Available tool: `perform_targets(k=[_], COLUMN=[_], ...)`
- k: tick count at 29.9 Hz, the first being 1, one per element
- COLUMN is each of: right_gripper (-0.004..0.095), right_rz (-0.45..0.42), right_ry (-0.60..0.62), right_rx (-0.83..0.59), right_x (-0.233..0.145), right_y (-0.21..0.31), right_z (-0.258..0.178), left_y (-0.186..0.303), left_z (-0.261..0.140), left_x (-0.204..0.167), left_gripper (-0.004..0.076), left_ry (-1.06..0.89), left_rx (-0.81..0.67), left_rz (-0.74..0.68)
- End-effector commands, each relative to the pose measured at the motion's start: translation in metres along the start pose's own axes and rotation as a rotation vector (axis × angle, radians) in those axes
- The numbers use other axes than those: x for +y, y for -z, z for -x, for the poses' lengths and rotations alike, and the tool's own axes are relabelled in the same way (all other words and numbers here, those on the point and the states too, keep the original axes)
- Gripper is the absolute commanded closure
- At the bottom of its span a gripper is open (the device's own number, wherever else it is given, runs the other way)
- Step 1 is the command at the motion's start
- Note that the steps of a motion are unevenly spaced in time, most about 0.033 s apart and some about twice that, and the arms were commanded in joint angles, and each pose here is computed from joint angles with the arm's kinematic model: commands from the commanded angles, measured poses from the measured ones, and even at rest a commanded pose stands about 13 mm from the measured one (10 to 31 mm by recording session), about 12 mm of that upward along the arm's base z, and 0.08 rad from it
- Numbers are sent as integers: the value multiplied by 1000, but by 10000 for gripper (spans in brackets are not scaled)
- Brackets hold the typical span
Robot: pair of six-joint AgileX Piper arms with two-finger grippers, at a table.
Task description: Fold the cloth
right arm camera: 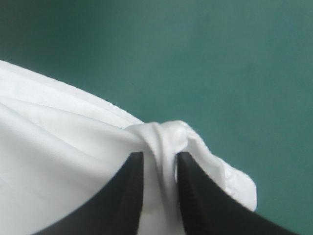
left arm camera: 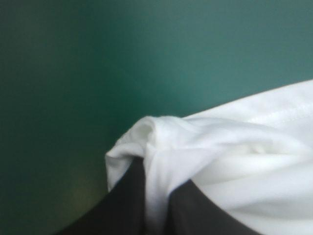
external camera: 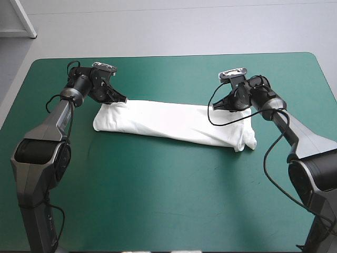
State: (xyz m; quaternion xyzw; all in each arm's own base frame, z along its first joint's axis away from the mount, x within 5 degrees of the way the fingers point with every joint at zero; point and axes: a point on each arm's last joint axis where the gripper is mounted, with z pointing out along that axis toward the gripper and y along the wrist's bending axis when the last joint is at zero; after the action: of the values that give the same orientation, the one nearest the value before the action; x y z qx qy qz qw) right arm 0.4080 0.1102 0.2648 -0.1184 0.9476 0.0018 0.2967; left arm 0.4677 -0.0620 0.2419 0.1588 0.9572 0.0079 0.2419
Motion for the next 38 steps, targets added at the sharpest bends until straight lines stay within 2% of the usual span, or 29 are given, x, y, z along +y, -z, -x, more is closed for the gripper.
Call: perform_targets(k=[1, 4, 6, 7, 9, 13, 16, 19, 22, 25, 26, 28, 32, 38], right_gripper=[385, 208, 194, 197, 211, 212, 212, 212, 217, 236, 236, 235, 235, 237], right_rz=[0, 1, 1, 1, 1, -1, -20, -39, -56, -71, -76, -84, -43, 28], right_ry=[-7, -26, -34, -37, -41, -48, -44, -45, -66, -85, -97, -123, -192, -260], right_rx=[-148, -156, -168, -178, -207, -274, -295, -296, -300, -300, -292, -266, -224, -177], right_x=[-6, -6, -7, -8, -9, -12, -16, -21, -30, -41, -46, -56, -74, -83], right_y=[31, 37, 44, 50, 66, 104, 131, 154, 171, 183, 185, 183, 174, 155], right_z=[20, 21, 22, 22, 24, 25, 22, 16, 11, 1, -3, -14, -41, -77], left_y=[38, 38, 39, 40, 48, 79, 115, 145, 170, 185, 190, 192, 190, 159], left_z=[19, 19, 19, 19, 23, 37, 47, 51, 54, 56, 56, 58, 63, 66], left_x=[5, 5, 7, 8, 11, 18, 20, 19, 13, 0, -6, -17, -53, -118], left_gripper=[531, 263, 113, 68, 21, 26, 61, 157, 307, 491, 578, 689, 705, 705], left_ry=[14, 42, 47, 39, 23, 21, 40, 56, 71, 27, 23, 17, -61, -216], left_rx=[-162, -164, -160, -154, -154, -181, -203, -203, -241, -296, -315, -328, -328, -252], left_rz=[33, 31, 44, 54, 81, 132, 141, 125, 61, -65, -122, -185, -271, -271])
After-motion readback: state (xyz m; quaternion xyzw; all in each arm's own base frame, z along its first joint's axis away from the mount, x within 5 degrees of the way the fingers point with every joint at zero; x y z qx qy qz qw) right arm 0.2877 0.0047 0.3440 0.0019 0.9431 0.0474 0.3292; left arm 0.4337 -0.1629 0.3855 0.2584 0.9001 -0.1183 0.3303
